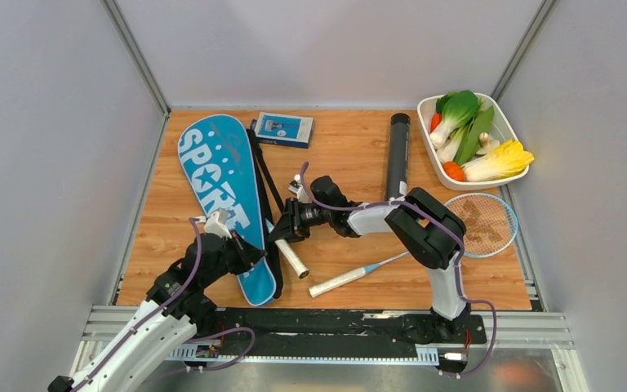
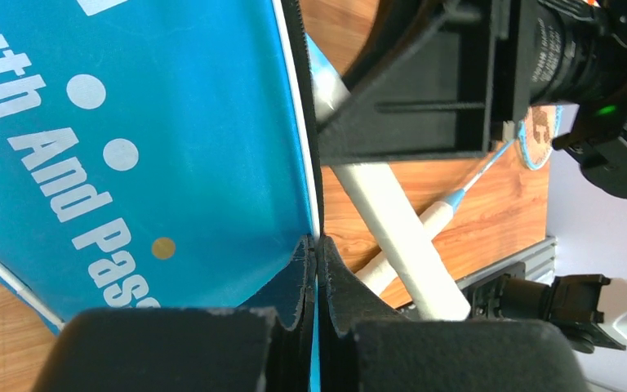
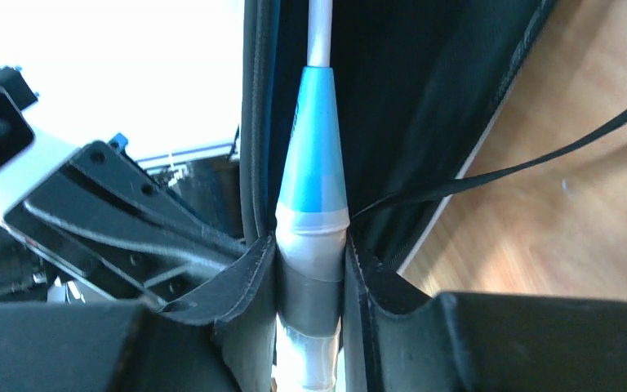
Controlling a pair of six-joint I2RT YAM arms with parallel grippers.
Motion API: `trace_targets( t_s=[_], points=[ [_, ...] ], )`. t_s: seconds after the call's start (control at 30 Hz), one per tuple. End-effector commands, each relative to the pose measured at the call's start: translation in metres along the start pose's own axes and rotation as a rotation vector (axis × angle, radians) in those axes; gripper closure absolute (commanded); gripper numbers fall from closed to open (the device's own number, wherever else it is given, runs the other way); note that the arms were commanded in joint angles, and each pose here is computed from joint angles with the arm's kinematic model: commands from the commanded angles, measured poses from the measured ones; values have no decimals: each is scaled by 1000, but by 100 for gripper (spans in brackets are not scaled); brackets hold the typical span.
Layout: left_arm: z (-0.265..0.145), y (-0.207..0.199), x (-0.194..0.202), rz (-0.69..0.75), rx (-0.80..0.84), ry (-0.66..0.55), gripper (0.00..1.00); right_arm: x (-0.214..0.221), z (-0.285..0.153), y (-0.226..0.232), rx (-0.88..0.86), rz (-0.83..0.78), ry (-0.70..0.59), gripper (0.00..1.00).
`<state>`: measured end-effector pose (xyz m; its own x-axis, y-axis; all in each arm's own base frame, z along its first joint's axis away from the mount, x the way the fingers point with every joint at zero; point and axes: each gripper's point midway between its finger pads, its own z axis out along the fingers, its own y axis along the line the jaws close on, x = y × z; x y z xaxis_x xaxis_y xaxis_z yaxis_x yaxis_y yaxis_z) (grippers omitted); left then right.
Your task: Pack up the badminton gear
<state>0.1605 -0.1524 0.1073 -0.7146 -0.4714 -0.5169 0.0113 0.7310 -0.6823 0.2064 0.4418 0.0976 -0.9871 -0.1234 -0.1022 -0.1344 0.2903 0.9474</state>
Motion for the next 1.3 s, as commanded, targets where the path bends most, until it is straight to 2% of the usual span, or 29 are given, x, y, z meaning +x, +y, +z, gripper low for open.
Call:
trace_targets(
  t_s=[0.0, 0.3, 0.47, 0.67, 0.87, 1.0, 1.17, 1.27],
  points=[
    [-4, -23, -3, -43, 106, -3, 100, -33, 19, 34, -92, -44, -107, 100],
    [-5, -39, 5, -147, 218, 25, 100, -67, 33, 29, -33, -5, -263, 100],
    [-2, -33, 7, -136, 198, 21, 100, -76, 41, 32, 16, 31, -306, 98],
    [-3, -29, 0, -120, 173, -14, 100, -79, 45, 21, 72, 89, -379, 100],
    [-7, -37, -4, -128, 211, -33, 100, -72, 57, 11, 40, 126, -344, 100],
    [-11, -47, -9, -141, 268, -53, 100, -74, 61, 8, 58, 117, -364, 100],
    [-7, -38, -9, -141, 241, -76, 100, -73, 65, 4, 79, 114, -382, 100],
    [-3, -29, -6, -134, 210, -75, 100, -70, 62, -2, 110, 87, -403, 92]
  ],
)
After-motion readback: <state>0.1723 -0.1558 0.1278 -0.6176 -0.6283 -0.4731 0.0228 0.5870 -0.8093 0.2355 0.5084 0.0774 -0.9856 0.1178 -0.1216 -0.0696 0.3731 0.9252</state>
